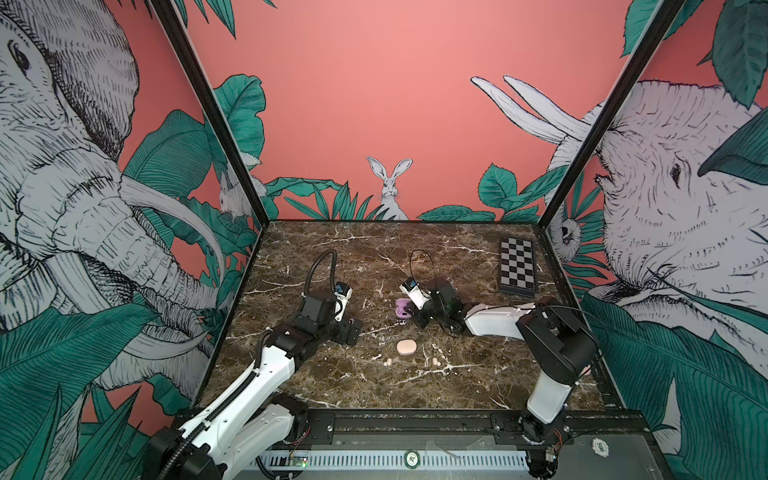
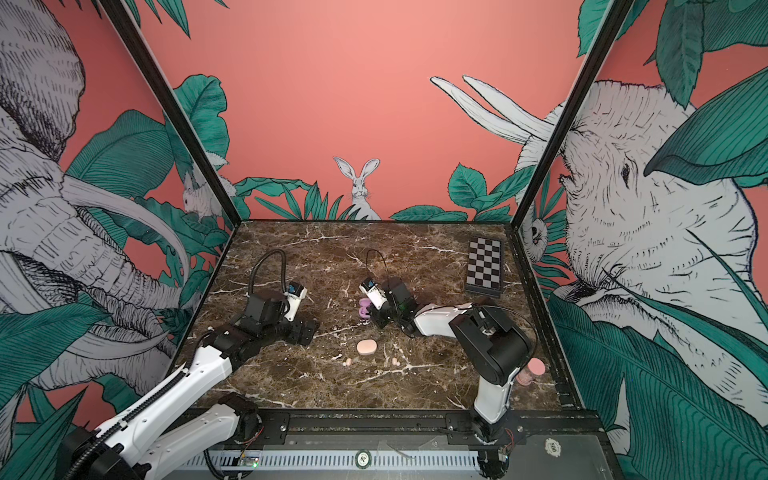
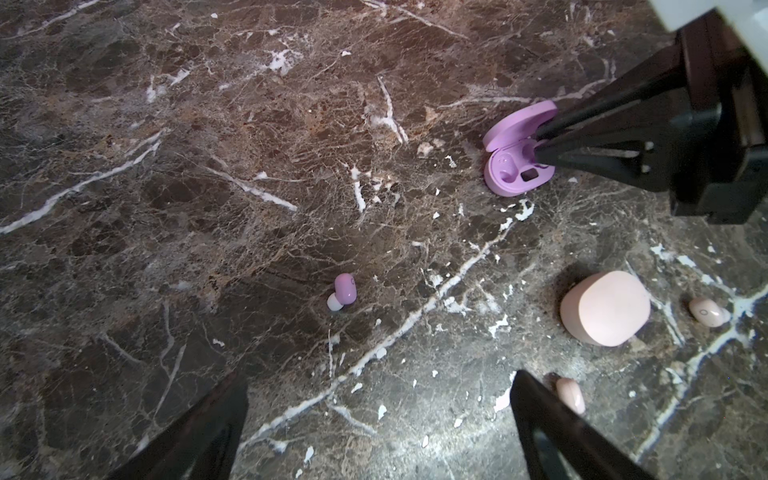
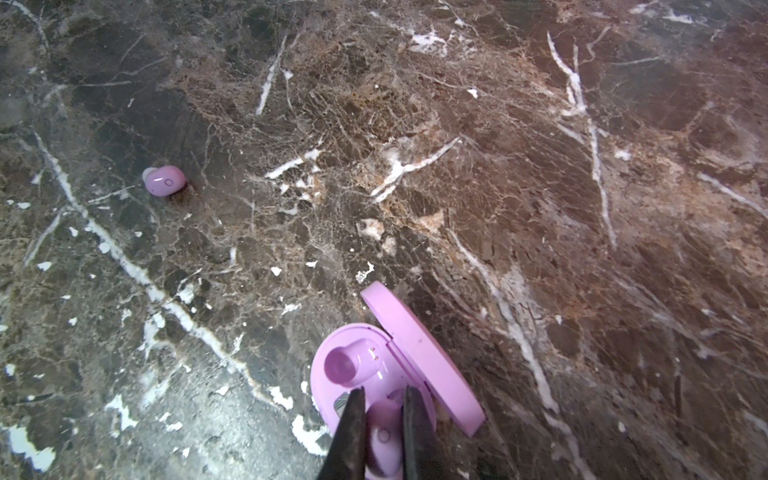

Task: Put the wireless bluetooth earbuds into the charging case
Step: 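Lower the held lilac earbud into a slot of the open case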

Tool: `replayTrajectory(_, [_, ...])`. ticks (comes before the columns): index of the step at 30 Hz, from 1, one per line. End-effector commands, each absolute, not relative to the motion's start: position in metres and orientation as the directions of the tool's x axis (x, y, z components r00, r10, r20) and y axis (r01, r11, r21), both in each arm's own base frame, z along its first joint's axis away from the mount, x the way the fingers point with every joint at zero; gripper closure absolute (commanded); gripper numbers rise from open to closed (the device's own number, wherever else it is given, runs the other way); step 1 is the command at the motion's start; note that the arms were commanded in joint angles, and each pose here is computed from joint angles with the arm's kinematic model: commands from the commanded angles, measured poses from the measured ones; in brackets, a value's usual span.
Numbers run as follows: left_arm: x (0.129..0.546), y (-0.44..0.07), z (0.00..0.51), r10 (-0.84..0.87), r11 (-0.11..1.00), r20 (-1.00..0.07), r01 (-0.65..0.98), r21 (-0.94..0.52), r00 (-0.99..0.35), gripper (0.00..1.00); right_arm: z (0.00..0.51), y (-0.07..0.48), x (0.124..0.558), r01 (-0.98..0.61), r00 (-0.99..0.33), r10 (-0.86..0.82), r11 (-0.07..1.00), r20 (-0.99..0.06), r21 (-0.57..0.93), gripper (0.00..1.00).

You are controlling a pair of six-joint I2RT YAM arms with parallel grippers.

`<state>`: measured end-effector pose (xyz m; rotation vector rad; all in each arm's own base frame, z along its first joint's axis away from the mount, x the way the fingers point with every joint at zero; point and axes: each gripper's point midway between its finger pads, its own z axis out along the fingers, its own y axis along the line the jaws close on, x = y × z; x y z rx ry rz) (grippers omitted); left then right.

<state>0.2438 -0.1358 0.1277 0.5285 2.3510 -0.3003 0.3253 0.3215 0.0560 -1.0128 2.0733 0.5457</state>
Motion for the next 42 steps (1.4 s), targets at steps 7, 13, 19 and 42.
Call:
replayTrajectory(7, [0.2469,-0.1377,0.1336,0.290,0.889,-0.694,0.455,-0.060,-0.659,0.01,0.0523,0.3205,0.3292,-0.793,-0.404,-0.469,0.608,-0.786,0.045,1.00])
replayTrajectory(13, [0.2470,-0.1377,0.1332,0.291,0.889,-0.692,0.454,-0.060,-0.661,0.01,0.0530,0.3199,0.3298,-0.790,-0.405,-0.467,0.612,-0.786,0.043,1.00])
replayTrajectory(19, [0.2473,-0.1380,0.1333,0.291,0.889,-0.691,0.455,-0.061,-0.662,0.01,0.0547,0.3197,0.3306,-0.786,-0.409,-0.461,0.617,-0.788,0.047,0.96])
replayTrajectory(42, [0.2474,-0.1378,0.1325,0.291,0.890,-0.687,0.453,-0.061,-0.665,0.01,0.0538,0.3203,0.3309,-0.785,-0.422,-0.464,0.616,-0.779,0.058,0.82])
